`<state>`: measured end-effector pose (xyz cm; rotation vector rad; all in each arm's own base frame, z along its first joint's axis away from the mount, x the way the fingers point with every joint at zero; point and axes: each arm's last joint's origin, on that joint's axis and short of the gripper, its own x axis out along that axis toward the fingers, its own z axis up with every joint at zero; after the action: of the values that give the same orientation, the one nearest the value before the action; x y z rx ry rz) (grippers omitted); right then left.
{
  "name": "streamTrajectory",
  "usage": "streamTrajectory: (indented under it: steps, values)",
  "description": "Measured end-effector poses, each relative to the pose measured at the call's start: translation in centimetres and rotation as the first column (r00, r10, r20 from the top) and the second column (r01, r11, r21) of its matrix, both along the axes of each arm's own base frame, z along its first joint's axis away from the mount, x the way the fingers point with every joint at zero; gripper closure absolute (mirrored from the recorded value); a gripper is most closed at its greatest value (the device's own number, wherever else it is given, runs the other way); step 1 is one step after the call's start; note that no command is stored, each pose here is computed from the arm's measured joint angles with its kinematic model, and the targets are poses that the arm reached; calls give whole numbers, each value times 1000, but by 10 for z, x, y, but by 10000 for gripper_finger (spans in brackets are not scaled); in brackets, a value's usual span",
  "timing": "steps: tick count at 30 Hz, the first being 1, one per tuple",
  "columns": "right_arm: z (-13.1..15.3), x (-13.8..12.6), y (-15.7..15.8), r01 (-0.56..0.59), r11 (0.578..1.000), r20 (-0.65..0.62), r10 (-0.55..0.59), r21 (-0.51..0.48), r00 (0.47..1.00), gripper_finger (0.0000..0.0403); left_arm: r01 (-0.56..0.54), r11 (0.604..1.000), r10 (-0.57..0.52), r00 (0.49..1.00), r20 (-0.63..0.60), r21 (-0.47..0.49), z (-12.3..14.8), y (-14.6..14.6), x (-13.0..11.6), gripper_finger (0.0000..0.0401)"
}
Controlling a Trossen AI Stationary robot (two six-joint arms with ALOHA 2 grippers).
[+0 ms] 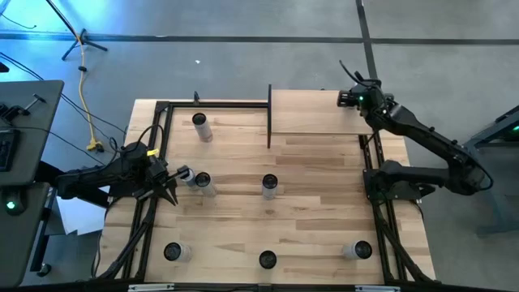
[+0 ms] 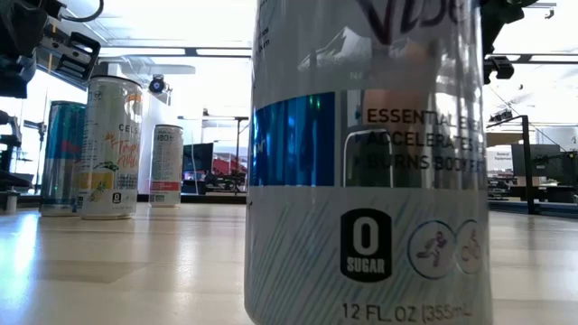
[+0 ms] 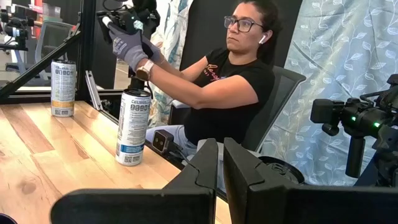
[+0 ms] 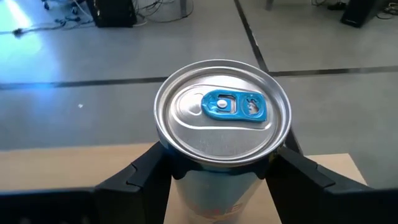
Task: Place canned beverage on shelf
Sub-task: Put the right blue soda can on the shelf
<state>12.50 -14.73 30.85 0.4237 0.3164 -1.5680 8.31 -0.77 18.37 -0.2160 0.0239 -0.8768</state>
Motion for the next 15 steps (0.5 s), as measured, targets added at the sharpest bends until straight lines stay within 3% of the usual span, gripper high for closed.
streamTrajectory:
  steps: [15]
  values:
    - [-4, 3, -10, 88, 996, -9, -89, -25, 996, 196, 0, 1000, 0, 1000, 0, 0, 0, 0, 0, 398]
